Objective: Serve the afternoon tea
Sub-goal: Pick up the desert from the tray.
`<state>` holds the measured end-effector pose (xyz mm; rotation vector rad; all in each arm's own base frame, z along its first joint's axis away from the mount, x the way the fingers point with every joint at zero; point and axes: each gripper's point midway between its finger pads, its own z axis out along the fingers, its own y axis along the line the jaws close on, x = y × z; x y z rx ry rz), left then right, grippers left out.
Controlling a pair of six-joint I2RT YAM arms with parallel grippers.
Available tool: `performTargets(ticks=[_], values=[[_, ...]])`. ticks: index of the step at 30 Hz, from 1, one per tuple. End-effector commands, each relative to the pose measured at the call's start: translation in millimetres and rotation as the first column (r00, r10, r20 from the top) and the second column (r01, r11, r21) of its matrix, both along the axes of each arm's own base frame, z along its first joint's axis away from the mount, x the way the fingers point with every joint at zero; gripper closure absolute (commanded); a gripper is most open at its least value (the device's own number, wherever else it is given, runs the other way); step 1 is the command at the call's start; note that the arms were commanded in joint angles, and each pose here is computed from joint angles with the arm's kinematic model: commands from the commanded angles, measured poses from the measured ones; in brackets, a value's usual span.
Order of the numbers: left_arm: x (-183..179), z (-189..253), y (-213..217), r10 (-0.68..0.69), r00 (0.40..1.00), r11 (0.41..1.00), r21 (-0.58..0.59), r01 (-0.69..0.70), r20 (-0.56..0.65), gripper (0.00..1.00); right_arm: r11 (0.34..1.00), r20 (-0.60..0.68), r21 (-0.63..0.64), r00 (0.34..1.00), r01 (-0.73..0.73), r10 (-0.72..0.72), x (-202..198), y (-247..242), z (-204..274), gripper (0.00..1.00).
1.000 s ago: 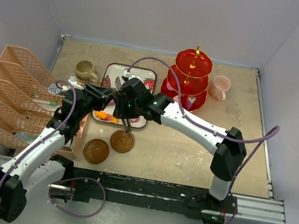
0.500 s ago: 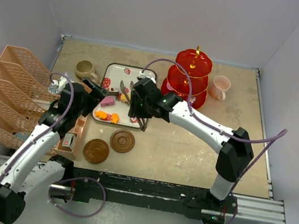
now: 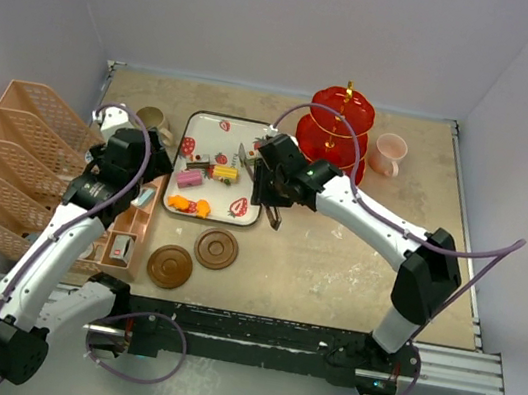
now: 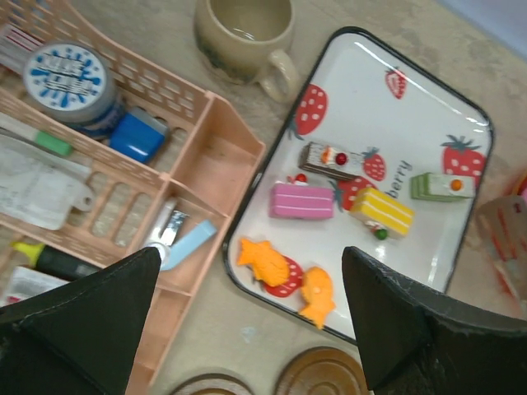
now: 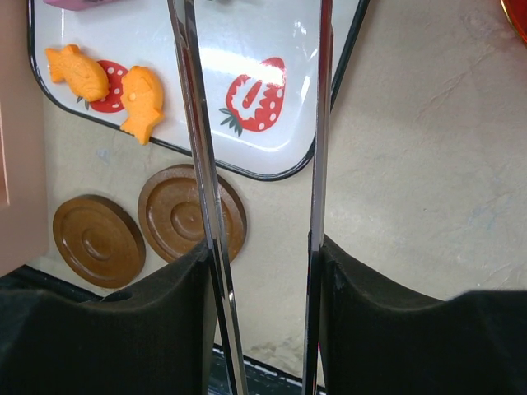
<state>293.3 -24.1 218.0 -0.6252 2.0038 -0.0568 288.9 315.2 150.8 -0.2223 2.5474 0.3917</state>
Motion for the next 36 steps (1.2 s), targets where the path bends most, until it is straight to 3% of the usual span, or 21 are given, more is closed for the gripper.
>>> performTargets(ticks=[1,5,21,36], values=[[-7.1,15.5,32.9,0.045,0.999,0.977,0.209,-0.046,0.011,0.11,1.0,-0.001,0.026,1.0,0.0,0.0,12.1,2.4,2.6,0.53],[-14.3,3.7,46.5,0.088,0.996,0.958,0.275,-0.083,-0.009,0.11,0.997,-0.027,0.076,1.0,-0.002,0.004,21.1,8.1,-3.3,0.53],[-9.1,3.2,44.9,0.079,0.997,0.957,0.281,-0.076,0.0,0.11,0.992,-0.088,0.128,0.996,0.014,-0.003,48.4,25.3,-20.1,0.51],[-5.2,-1.2,39.0,0.05,0.999,0.961,0.271,-0.045,-0.012,0.11,0.996,-0.049,0.067,0.997,0.067,-0.064,60.8,14.9,-1.1,0.51]])
